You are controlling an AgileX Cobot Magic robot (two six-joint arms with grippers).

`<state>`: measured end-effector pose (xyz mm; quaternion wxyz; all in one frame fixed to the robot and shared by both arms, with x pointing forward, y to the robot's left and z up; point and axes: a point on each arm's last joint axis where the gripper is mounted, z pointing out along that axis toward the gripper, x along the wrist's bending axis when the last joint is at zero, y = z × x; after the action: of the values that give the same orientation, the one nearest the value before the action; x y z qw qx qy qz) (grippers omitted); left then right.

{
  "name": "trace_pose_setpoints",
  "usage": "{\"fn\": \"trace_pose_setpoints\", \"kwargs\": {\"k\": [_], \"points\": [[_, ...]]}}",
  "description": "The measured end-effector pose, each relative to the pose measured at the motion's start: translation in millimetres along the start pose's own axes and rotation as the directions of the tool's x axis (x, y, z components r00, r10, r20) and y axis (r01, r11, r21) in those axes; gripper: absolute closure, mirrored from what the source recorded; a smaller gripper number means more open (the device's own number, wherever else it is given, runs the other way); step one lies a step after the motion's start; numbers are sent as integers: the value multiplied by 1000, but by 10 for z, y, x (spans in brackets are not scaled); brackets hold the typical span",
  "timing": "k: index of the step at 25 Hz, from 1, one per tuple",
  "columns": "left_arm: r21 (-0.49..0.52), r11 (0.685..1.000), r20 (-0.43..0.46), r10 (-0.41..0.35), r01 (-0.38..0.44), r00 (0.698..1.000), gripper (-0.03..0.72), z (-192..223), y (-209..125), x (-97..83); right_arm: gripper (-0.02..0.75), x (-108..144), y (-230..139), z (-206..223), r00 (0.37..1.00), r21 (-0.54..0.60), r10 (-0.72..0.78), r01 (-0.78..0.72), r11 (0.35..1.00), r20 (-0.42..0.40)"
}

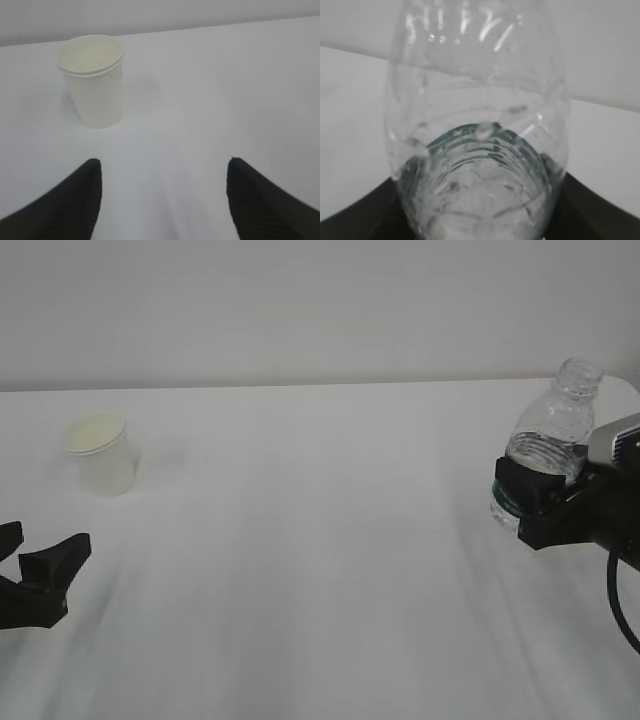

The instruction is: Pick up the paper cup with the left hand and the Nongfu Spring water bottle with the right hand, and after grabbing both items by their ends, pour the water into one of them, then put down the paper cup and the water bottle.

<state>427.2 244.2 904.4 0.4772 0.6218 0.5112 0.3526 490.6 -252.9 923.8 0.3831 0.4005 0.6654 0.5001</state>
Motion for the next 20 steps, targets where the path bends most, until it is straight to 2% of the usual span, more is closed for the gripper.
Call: {"fn": "trace_pose_setpoints", "kwargs": {"k": [6, 12, 20], "points": [[-35, 999, -5, -5, 5, 1000, 131, 76, 77, 4, 258, -1, 18, -9, 1000, -3, -3, 3, 1000, 2], [-35, 999, -48, -22, 20, 999, 131, 180, 87, 167, 259, -1, 18, -9, 1000, -3, -5, 5, 1000, 2], [-6, 999, 4, -37, 37, 999, 131, 428, 39, 342, 259, -1, 17, -9, 1000, -2, -5, 5, 1000, 2]]}}
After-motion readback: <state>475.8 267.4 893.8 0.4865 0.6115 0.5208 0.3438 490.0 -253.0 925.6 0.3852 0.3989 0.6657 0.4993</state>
